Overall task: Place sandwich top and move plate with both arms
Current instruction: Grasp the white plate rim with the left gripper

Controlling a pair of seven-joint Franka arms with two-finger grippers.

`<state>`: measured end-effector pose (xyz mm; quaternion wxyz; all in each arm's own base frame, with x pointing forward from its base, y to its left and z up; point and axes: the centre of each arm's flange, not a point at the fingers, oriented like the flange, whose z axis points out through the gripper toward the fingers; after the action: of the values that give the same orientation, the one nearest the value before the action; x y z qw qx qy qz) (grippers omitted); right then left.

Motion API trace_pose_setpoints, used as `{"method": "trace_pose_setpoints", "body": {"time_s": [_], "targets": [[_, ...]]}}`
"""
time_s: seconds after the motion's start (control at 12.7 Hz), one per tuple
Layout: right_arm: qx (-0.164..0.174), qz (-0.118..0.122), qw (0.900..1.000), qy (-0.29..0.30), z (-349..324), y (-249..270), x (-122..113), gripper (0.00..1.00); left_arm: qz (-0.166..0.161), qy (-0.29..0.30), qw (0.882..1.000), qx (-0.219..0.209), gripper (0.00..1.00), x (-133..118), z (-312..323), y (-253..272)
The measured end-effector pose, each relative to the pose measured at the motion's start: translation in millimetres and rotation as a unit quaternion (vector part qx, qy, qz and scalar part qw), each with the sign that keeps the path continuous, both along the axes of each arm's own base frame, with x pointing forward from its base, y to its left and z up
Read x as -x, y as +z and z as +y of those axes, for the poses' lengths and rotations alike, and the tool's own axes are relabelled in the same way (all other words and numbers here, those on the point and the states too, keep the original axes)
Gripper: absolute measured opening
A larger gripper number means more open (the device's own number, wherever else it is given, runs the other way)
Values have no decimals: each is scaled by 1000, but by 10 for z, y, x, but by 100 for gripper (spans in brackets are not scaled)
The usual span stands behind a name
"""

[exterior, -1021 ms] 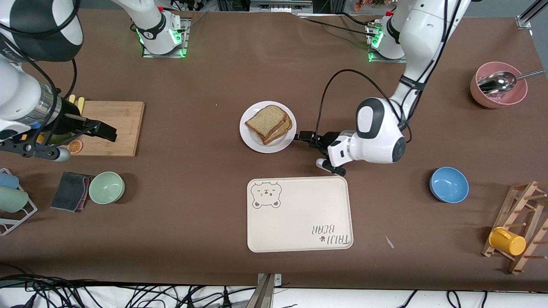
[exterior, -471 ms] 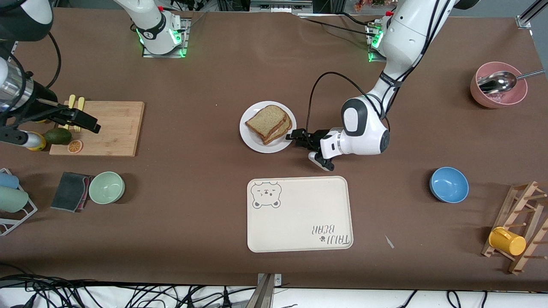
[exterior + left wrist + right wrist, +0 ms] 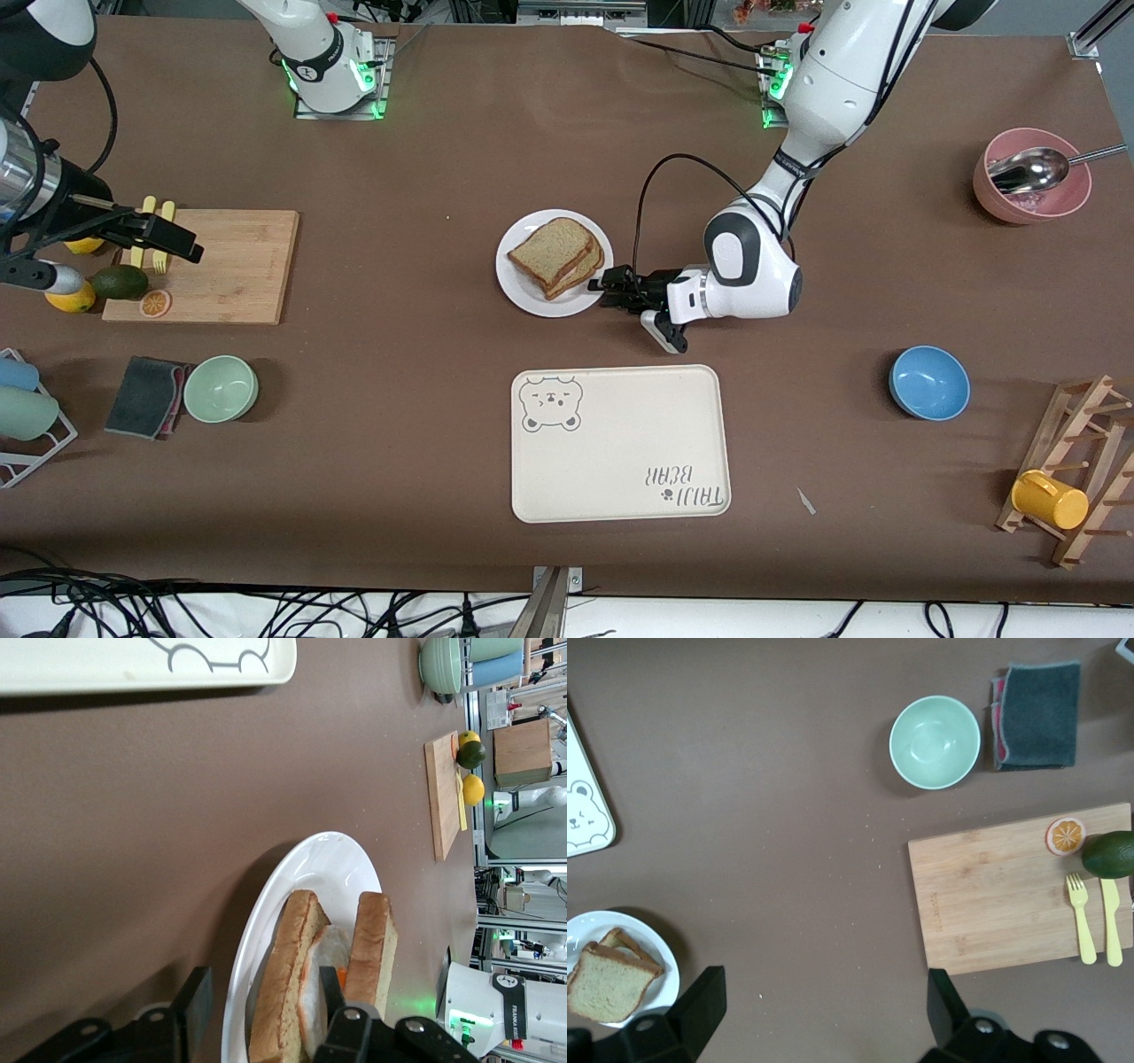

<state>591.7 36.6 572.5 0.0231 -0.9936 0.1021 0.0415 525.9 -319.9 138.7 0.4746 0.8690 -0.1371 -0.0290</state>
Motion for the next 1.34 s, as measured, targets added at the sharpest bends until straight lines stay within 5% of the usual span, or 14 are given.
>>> {"method": "trace_pose_setpoints", "body": {"time_s": [0.55,0.79,1.34], "targets": [[-5,-6,1000,30,-207,-50,-19,100,-4,-8,1000,-14,51,121,-92,-87],[9,-7,998,59,-78,-47,-12,100,-5,-9,1000,-18,20,149,-119,-109],[32,-9,994,103,-32,-36,-8,100,-1,-11,1000,-16,5,177,-115,-132]]}}
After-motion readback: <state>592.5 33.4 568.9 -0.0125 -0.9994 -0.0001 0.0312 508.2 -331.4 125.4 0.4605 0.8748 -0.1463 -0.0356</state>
